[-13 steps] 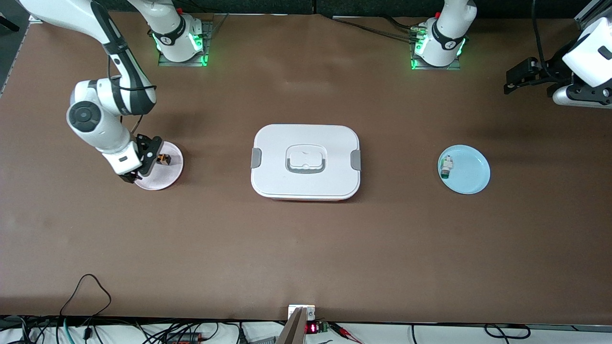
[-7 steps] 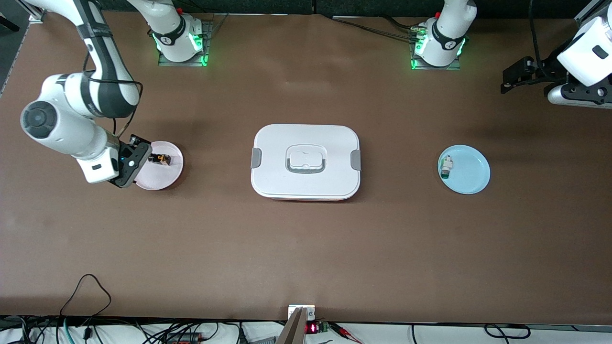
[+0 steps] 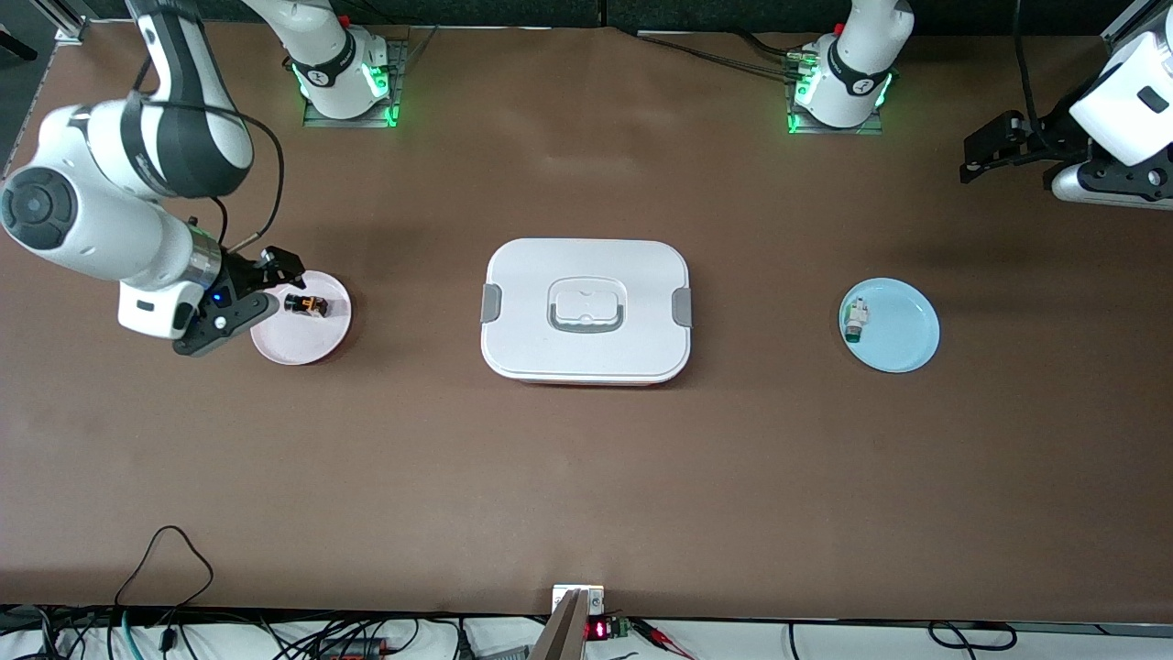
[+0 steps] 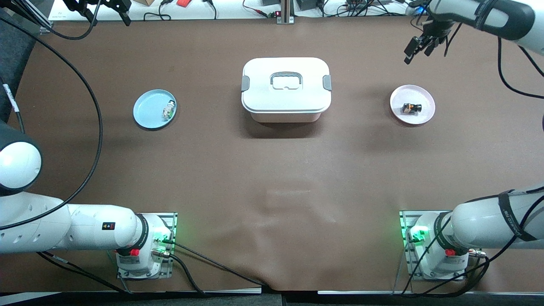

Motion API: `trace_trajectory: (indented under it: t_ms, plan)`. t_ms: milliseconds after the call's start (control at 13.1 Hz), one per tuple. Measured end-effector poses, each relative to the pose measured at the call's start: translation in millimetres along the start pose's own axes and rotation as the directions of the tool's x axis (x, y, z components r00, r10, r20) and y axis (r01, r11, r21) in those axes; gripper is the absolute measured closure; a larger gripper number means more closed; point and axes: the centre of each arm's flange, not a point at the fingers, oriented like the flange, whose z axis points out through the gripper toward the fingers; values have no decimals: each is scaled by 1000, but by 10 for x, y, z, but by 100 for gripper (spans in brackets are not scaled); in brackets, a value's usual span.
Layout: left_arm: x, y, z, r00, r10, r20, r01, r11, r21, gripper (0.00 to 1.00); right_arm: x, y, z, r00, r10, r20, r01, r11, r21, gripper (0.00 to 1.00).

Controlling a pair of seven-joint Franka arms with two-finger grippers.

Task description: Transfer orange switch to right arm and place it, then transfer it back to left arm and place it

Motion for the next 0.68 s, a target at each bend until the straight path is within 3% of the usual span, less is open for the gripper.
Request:
trace_trajectory:
  t_ms: [228,457,533,685]
  plan:
    - [0,1,0,1000,1,0,-1,1000,0,0,-180,-177,-643,984,162,73,-165,986,38,0]
    - [1,-2,0,1000,0,0,0,1000,0,0,-359,-363,-1391,982,182,46,-183,983,27,0]
    - [1,-3,0,1000,0,0,0,1000,0,0,-412,-376,-1540,983,183,32,-183,983,3,0]
    - [3,-8,-1,1000,-1,-2,1,1000,1,0,-452,-225,-1626,979,205,13,-201,969,-141,0]
